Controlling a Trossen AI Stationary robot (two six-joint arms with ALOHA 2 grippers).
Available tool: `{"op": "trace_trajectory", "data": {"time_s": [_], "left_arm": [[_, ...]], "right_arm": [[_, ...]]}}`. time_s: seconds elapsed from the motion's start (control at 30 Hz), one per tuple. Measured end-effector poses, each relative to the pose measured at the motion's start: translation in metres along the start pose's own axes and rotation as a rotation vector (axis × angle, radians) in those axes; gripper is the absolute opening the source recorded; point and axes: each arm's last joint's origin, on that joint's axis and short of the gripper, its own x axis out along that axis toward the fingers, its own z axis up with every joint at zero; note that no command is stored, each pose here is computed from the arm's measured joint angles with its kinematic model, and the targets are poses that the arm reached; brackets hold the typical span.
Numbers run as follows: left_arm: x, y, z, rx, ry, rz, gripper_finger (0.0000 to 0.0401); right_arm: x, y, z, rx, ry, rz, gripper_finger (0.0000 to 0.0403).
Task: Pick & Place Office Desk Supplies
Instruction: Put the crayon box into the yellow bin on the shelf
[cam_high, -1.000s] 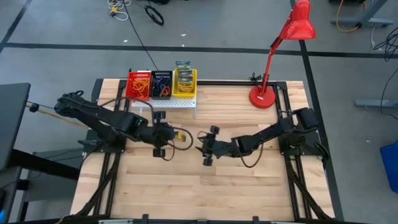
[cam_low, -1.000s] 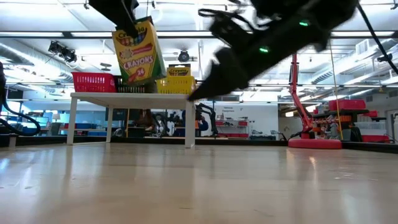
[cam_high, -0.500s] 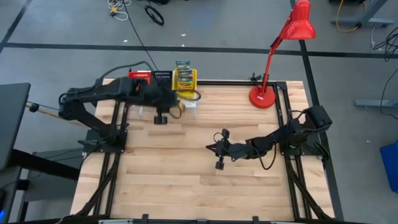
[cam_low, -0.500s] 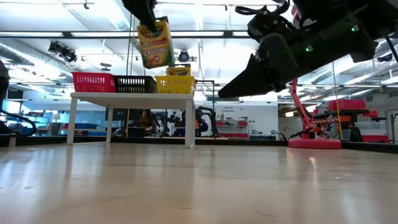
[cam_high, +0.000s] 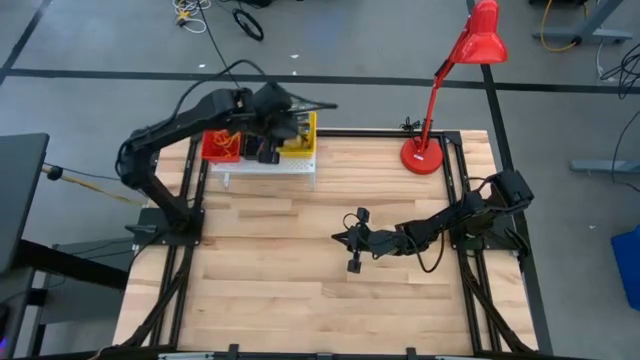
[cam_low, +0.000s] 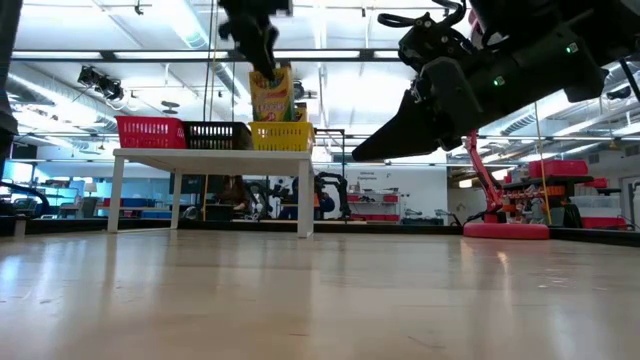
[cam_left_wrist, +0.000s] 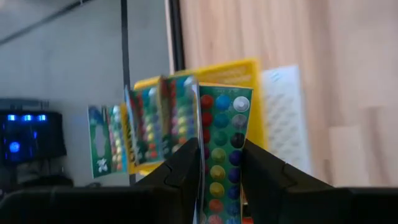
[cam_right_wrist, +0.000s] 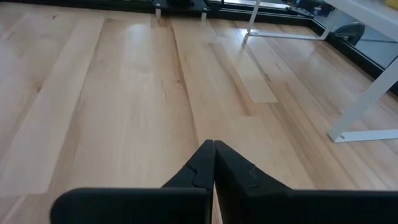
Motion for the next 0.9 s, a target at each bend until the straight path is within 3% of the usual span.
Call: {"op": "trace_trajectory", "data": {"time_s": [0.27,0.53,0.9], "left_arm": [[0.028,0.020,-0.012,-0.057,0.040,-0.042,0.0109],[0.029,0.018,-0.008,-0.071,0.010,-0.062,0.0109],[0.054,0.014,-0.004,-0.088,0.053,-0.118,0.0109]], "right_arm": [[0.000,0.000,0.000,-0.001,0.001,-0.001,0.0006],[0.000,0.000,0.000,0.000,-0.001,-0.001,0.0007],[0.000,0.000,0.000,0.001,-0.001,0.008,0.0009]]}}
